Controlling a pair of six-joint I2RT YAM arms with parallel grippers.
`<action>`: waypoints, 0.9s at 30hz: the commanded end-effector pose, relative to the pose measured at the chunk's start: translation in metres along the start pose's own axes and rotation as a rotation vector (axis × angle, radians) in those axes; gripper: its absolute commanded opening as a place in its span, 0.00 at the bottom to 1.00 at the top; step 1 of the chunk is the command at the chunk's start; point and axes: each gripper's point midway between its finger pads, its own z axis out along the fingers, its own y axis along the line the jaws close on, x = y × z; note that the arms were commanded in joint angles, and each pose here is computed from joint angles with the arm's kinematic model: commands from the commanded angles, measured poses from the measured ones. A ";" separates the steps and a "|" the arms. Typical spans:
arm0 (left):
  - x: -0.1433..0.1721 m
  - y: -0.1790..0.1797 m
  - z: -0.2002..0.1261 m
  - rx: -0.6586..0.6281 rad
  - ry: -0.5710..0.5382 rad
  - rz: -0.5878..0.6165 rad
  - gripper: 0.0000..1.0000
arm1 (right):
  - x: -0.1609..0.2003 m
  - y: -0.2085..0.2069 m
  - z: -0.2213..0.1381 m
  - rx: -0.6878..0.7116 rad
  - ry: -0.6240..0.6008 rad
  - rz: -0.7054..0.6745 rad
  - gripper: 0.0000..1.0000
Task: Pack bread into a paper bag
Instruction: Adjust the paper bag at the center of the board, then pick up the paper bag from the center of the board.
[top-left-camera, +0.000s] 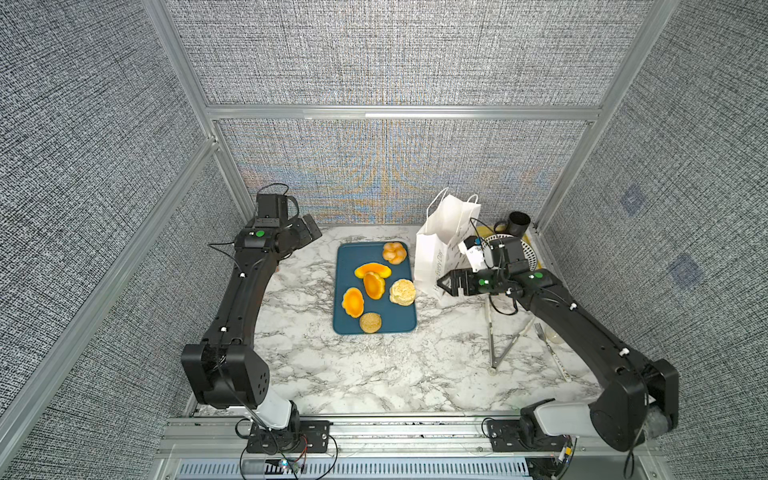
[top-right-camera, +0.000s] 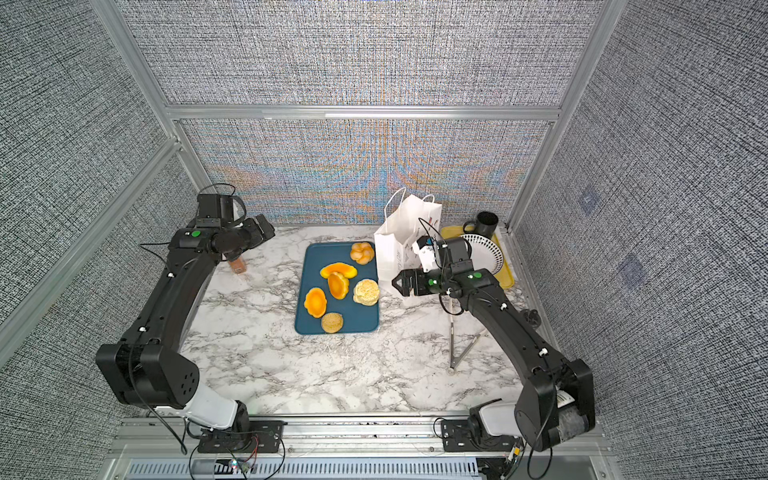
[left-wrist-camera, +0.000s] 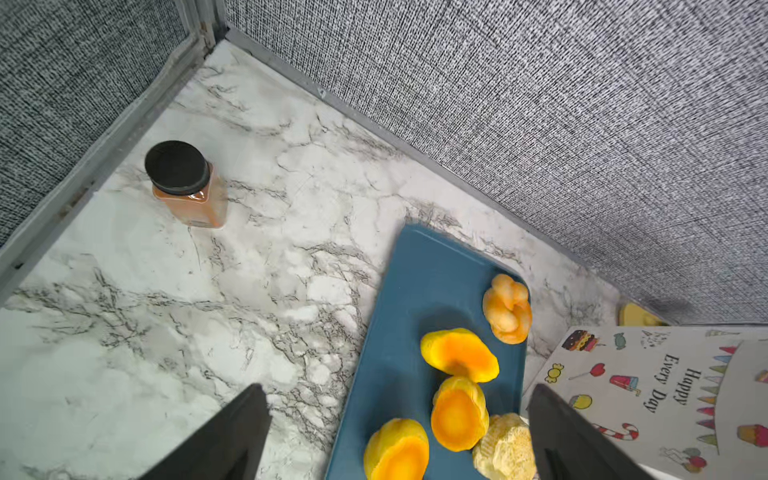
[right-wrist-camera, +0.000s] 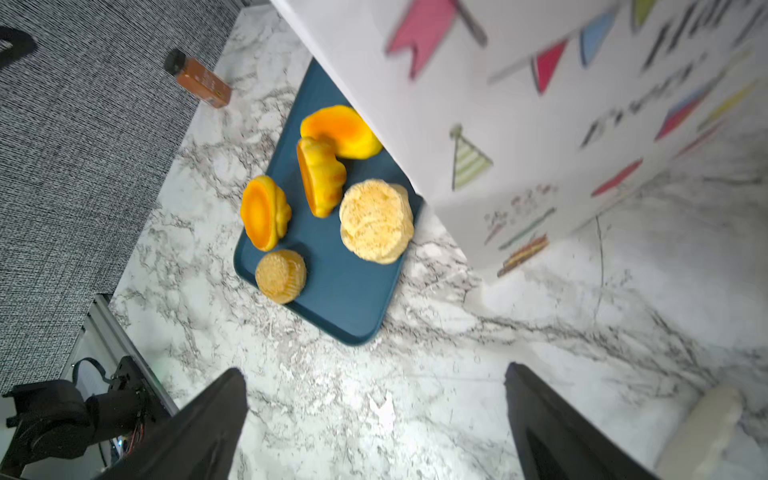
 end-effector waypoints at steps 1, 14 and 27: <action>0.005 -0.002 0.006 0.001 0.047 0.005 0.99 | 0.009 -0.001 -0.007 0.029 -0.007 0.026 0.99; 0.031 -0.136 0.034 0.295 0.247 0.102 0.98 | -0.025 -0.026 -0.053 0.279 -0.158 -0.014 0.99; 0.139 -0.255 0.050 0.476 0.471 0.358 0.89 | -0.082 -0.059 -0.082 0.393 -0.340 0.051 0.99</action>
